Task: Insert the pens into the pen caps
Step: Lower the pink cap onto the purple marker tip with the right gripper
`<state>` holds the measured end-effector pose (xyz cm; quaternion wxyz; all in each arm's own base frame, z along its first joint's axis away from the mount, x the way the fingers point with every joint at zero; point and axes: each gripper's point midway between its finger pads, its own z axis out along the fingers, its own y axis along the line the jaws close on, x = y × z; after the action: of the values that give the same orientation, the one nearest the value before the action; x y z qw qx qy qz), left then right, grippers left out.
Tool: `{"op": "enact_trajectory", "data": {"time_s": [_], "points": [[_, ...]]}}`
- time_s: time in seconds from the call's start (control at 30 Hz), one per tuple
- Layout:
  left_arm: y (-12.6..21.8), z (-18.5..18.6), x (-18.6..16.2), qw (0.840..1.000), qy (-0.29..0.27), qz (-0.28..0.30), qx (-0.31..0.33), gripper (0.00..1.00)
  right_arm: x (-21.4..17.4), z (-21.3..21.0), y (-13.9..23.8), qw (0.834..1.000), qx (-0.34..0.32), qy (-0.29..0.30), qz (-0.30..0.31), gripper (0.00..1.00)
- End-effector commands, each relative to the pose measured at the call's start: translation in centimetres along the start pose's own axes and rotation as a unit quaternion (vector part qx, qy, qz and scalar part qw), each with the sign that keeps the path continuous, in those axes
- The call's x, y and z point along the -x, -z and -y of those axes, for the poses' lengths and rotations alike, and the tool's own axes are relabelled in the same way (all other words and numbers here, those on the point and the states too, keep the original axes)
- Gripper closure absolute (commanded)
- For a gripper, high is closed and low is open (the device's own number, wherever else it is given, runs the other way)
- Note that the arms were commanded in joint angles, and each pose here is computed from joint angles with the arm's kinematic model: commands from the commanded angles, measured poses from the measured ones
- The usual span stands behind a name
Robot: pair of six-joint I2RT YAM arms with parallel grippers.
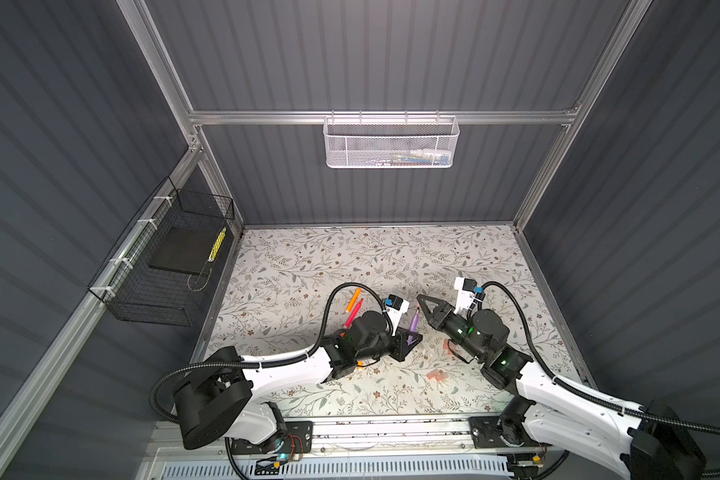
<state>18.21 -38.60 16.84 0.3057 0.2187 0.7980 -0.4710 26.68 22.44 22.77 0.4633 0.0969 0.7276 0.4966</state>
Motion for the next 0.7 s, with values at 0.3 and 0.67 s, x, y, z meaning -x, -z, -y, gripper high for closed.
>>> {"op": "enact_trajectory", "data": {"time_s": [0.3, 0.67], "points": [[0.2, 1.2, 2.8, 0.999, -0.005, 0.034, 0.003, 1.00, -1.6, -0.3, 0.4, 1.000, 0.017, -0.002, -0.018, 0.98], [0.5, 3.7, 5.1, 0.996, 0.012, 0.039, -0.075, 1.00, -3.0, 0.3, 1.5, 0.999, 0.031, 0.015, -0.032, 0.93]]}}
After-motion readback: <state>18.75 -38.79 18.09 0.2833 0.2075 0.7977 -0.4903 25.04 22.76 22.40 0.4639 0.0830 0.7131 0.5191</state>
